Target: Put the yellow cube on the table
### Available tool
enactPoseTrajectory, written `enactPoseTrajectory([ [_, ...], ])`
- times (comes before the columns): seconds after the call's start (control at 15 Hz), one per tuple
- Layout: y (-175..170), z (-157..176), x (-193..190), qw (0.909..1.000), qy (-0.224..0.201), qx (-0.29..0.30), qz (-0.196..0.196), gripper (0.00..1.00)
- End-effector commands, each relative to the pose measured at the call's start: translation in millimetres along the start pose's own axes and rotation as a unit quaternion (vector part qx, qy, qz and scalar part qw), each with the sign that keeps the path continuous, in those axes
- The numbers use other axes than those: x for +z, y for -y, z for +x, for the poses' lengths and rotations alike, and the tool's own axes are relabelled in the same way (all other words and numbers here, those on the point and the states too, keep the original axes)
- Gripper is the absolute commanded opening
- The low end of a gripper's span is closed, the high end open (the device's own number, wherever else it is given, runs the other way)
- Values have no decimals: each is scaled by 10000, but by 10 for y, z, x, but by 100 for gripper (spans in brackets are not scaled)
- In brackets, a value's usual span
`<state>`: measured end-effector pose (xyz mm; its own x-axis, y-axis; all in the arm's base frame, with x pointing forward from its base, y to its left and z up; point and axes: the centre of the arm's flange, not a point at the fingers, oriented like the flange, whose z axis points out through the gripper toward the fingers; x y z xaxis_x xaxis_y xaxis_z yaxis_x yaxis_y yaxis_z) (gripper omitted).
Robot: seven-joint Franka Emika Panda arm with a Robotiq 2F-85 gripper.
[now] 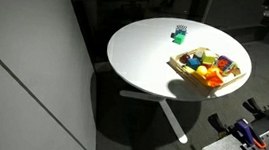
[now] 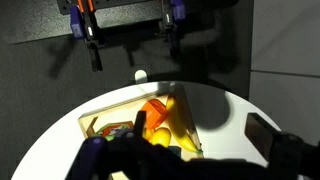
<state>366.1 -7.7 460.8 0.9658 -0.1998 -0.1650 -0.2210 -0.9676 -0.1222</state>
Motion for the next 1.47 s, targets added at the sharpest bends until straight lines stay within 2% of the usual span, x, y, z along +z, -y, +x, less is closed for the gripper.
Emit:
enactPoseTrajectory([
  [0.0,0,0,-1,10000,-1,0,0,100],
  [0.27,0,0,-1,10000,-2,0,0,100],
  [0.6,40,277,-19,9997,-191,119,-61,100],
  [1.0,76,718,-18,9988,-404,223,-157,100],
  [1.4,54,1259,177,9970,-516,226,-523,100],
])
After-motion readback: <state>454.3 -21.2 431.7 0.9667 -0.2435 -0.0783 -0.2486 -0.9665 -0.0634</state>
